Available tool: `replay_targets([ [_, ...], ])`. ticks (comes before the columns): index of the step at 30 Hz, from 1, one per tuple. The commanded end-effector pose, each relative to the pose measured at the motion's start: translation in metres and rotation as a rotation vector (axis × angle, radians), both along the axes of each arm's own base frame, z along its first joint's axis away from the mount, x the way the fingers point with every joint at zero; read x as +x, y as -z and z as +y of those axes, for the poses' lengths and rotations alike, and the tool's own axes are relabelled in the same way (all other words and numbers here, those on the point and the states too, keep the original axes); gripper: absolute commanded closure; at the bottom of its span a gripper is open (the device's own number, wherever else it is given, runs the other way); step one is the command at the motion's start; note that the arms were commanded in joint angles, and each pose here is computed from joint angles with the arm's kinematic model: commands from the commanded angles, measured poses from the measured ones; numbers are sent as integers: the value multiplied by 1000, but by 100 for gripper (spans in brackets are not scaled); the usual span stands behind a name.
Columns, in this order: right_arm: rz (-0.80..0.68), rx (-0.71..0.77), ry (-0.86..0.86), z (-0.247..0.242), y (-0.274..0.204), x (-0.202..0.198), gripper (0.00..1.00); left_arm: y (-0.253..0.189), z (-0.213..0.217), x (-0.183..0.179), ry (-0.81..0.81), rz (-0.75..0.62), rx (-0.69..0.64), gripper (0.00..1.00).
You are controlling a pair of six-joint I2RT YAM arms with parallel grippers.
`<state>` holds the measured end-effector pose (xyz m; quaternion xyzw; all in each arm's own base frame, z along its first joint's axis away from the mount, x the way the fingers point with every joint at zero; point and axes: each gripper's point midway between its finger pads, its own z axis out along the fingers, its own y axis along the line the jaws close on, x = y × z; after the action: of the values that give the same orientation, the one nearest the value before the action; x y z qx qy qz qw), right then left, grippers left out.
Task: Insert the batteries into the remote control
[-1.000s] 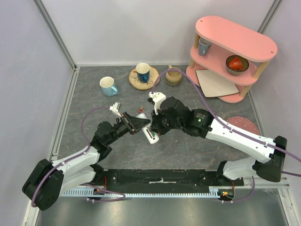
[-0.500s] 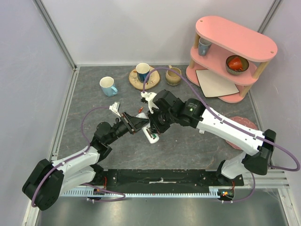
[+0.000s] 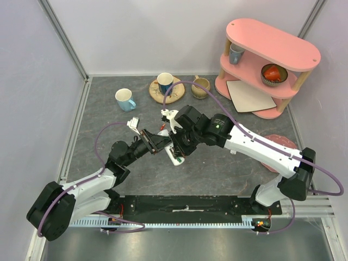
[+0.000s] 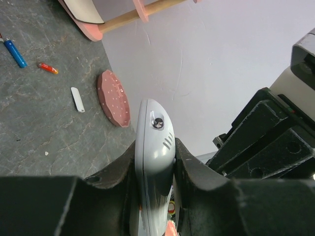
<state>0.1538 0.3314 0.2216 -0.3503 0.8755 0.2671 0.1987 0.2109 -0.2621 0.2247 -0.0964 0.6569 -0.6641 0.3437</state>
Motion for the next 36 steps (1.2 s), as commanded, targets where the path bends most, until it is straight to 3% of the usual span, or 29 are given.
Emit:
replay_targets([
  [1,-7,8,-14,8,3,4,100,-23,0,-5,23,-64,-61,98],
  [29,19,16,24,15,17,22,100,-30,-3,-10,46,-79,-82,98],
  [36,41,95,55,26,9,21,100,-31,-4,-11,47,-80,-91,98],
])
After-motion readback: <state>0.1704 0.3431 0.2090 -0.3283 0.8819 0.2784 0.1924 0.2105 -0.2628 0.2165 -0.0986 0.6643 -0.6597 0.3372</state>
